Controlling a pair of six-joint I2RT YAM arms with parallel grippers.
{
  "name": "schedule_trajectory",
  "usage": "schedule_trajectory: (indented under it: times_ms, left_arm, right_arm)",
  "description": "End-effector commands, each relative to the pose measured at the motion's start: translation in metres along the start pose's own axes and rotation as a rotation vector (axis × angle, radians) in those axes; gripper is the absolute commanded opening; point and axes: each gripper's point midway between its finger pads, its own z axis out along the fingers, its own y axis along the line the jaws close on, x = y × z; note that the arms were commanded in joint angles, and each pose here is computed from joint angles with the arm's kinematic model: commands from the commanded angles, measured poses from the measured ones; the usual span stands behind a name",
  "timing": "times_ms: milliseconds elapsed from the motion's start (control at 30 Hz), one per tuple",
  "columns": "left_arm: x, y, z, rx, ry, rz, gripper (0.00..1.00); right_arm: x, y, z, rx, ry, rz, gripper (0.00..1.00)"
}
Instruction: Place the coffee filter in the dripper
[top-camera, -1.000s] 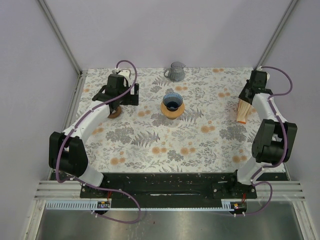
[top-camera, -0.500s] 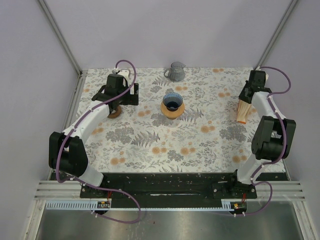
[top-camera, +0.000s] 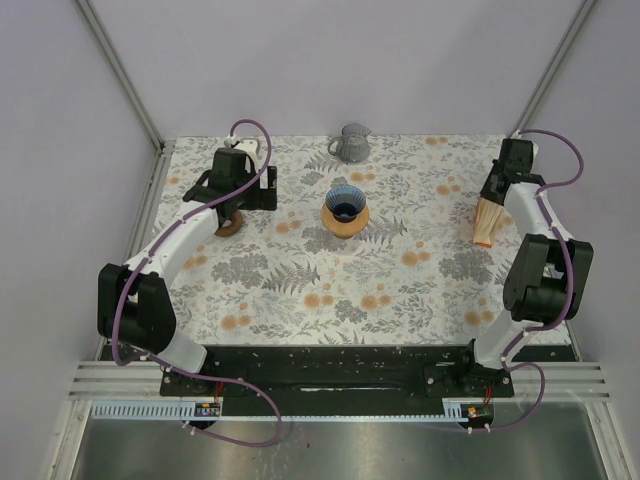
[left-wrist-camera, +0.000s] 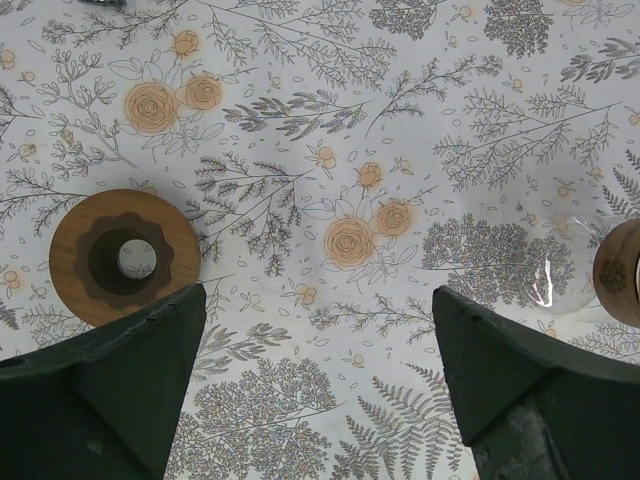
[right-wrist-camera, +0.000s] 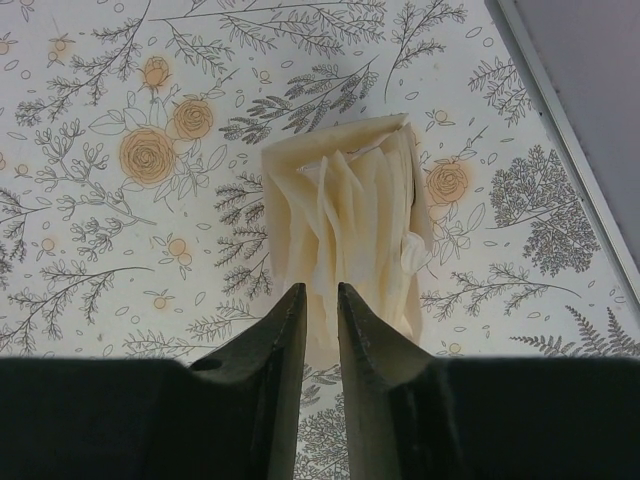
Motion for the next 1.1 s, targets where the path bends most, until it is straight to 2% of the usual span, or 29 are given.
schedule_trajectory:
  times_ms: [0, 333, 700, 1067]
  left_arm:
    - [-0.016, -0.001, -0.005, 0.016, -0.051, -0.021, 0.99]
    - [-0.015, -0.004, -0.003, 0.042, -0.034, -0.036, 0.99]
    - [-0.015, -0.003, -0.002, 0.044, -0.031, -0.043, 0.99]
    - [-0.016, -0.002, -0.004, 0.047, -0.032, -0.047, 0.99]
  right_arm:
    - [-0.029, 0.007, -0.006, -0.018, -0.06, -0.007, 0.27]
    - [-0.023, 0.005, 0.006, 0.0, -0.022, -0.035, 0.25]
    - [-0.042, 0.017, -0.022, -0.043, -0.097, -0.028, 0.25]
    - [-0.033, 0.026, -0.021, -0.083, -0.054, 0.01, 0.26]
